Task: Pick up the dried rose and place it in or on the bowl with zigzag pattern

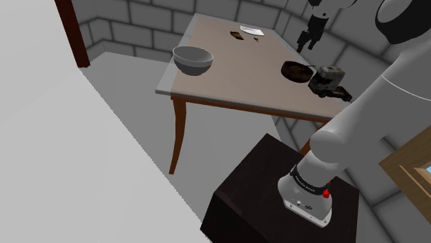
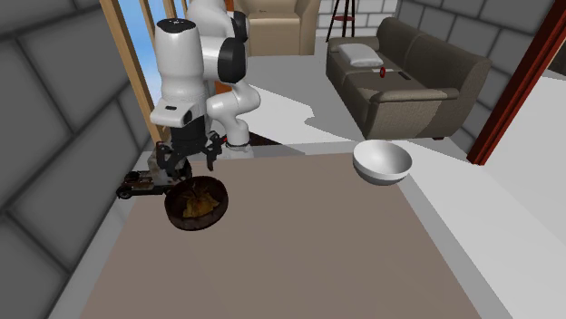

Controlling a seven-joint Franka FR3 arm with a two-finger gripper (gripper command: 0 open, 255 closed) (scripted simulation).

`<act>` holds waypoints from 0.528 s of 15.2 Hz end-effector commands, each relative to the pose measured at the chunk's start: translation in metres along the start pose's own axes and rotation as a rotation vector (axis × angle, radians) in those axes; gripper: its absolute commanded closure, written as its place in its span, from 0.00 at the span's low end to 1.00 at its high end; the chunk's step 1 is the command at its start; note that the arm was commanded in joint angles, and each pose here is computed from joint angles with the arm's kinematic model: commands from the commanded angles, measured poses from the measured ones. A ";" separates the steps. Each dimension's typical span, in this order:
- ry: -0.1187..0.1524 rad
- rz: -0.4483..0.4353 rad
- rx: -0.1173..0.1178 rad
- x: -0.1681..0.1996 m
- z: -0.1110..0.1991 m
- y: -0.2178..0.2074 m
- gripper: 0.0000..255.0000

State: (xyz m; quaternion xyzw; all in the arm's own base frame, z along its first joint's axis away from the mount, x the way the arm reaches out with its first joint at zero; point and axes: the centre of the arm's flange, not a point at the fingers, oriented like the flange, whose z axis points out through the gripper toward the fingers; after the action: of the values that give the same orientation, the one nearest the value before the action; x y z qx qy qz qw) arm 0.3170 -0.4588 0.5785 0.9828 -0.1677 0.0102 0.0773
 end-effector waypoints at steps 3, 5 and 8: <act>0.000 0.000 0.000 0.000 -0.040 0.000 0.00; 0.000 0.000 0.000 0.000 -0.050 0.000 0.00; 0.000 0.000 0.000 0.000 -0.050 0.000 0.00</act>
State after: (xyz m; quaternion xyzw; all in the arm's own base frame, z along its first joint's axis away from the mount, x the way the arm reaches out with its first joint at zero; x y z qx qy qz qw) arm 0.3174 -0.4513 0.6273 0.9828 -0.1676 0.0104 0.0774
